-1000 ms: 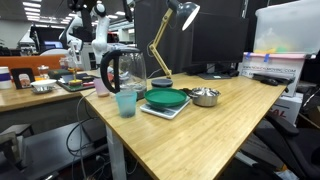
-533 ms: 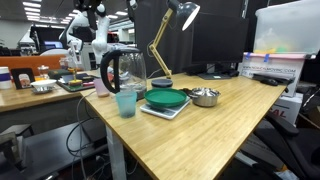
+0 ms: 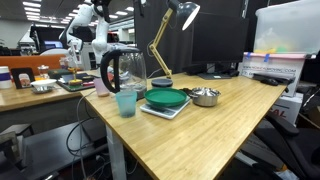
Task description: Move the blue cup to the right
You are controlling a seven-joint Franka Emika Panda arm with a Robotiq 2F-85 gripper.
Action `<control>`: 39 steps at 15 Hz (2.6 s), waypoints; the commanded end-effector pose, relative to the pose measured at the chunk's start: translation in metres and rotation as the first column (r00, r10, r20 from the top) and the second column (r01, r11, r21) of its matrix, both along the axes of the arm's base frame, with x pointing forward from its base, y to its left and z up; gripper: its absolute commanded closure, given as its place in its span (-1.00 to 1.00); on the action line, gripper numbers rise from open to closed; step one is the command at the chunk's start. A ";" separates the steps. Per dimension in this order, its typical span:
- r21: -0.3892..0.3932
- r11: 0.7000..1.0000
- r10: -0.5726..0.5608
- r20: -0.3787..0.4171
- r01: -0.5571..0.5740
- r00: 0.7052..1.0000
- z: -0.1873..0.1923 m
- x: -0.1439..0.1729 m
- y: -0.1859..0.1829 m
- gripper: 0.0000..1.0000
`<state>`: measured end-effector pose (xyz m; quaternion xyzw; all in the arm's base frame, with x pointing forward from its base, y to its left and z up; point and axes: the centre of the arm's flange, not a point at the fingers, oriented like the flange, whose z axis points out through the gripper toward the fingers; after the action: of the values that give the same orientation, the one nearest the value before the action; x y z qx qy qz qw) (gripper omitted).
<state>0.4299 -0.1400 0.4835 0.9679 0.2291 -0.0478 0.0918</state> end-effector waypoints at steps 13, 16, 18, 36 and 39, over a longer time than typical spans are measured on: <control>0.009 1.000 -0.027 0.025 0.026 0.999 0.003 0.006 -0.008 -1.00; 0.086 0.995 -0.055 0.125 0.044 0.991 0.010 0.019 -0.020 -1.00; 0.137 0.989 -0.076 0.165 0.054 0.983 0.015 0.030 -0.031 -1.00; 0.138 0.984 -0.120 0.048 0.113 0.992 -0.036 0.045 -0.060 -1.00; 0.179 0.981 -0.075 -0.035 0.080 0.997 -0.074 0.046 -0.060 -1.00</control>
<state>0.4695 -0.1956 0.4278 0.9846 0.1715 -0.0236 0.0255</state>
